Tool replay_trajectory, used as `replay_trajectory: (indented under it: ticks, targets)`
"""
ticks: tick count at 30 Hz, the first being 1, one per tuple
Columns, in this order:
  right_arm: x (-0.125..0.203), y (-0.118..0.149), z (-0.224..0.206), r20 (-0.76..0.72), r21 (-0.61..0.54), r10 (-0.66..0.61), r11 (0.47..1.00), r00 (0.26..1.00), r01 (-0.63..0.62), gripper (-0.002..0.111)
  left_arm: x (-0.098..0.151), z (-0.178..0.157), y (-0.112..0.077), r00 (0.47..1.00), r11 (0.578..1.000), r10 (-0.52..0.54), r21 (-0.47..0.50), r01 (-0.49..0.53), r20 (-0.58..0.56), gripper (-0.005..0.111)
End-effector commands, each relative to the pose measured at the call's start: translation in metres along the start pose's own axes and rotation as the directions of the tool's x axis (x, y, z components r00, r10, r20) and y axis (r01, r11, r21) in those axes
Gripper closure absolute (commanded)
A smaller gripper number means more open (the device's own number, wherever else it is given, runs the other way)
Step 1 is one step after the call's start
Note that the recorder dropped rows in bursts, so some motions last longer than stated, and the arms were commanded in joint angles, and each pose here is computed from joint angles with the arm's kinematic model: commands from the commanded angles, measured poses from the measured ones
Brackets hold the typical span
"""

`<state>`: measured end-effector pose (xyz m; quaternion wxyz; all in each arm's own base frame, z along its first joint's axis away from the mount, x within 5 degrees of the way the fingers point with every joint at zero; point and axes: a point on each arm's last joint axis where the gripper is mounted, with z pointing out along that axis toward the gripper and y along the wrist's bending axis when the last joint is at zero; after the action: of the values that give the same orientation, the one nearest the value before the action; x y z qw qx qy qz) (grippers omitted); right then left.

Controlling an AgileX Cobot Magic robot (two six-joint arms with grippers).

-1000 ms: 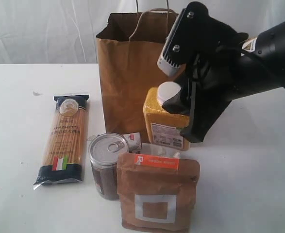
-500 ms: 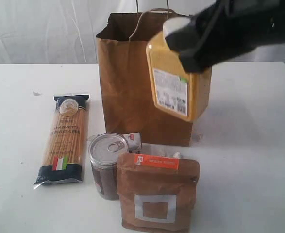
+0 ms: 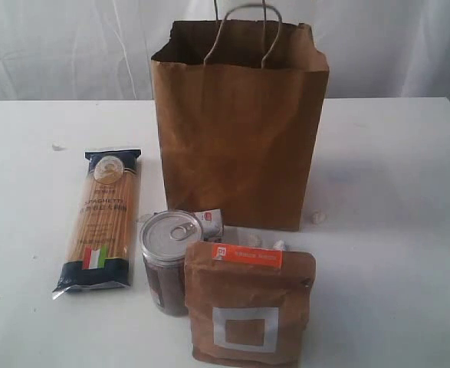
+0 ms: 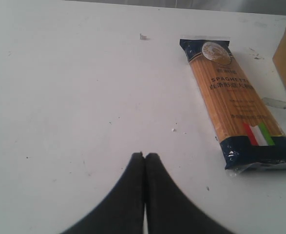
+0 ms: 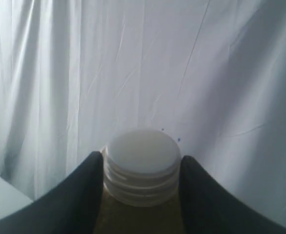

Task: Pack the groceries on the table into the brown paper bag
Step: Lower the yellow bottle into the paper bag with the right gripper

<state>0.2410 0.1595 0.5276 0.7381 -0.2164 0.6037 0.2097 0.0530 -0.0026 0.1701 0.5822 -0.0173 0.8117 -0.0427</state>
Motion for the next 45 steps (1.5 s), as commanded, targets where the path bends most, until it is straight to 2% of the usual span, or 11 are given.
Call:
replay_trajectory:
  ticks: [1,3,9,15,20,28,37,45]
  targets:
    - [-0.008,-0.016,0.019,0.137,0.087,-0.009,0.996,0.991,-0.003,0.108,0.000,0.000,0.000,1.000,1.000,0.003,0.006,-0.003,0.007,0.107]
    - [0.003,-0.024,0.028,0.099,0.105,-0.012,0.994,0.995,0.002,0.108,0.000,0.000,0.000,1.000,1.000,0.003,0.006,-0.003,0.007,0.107]
    - [0.055,-0.038,0.056,-0.141,0.096,0.007,0.995,0.990,0.007,0.108,0.000,0.000,0.000,1.000,1.000,0.003,0.006,-0.003,0.007,0.107]
    - [0.079,-0.038,0.067,-0.244,0.073,0.019,0.997,0.970,-0.001,0.108,0.000,0.000,0.000,1.000,1.000,0.003,0.006,-0.003,0.007,0.107]
    - [0.107,-0.034,0.070,-0.398,0.029,0.028,0.999,0.917,-0.018,0.108,0.000,0.000,0.000,1.000,1.000,0.003,0.006,-0.003,0.007,0.107]
    - [0.130,-0.037,0.081,-0.399,0.053,0.039,0.998,0.916,-0.019,0.108,0.000,0.000,0.000,1.000,1.000,0.003,0.006,-0.003,0.007,0.107]
    - [0.160,-0.036,0.090,-0.494,0.035,0.047,0.999,0.868,-0.035,0.108,0.000,0.000,0.000,1.000,1.000,0.003,0.006,-0.003,0.007,0.107]
    - [0.181,-0.035,0.097,-0.549,0.029,0.055,0.998,0.834,-0.047,0.092,0.000,0.000,0.000,1.000,1.000,0.003,0.006,-0.003,0.007,0.107]
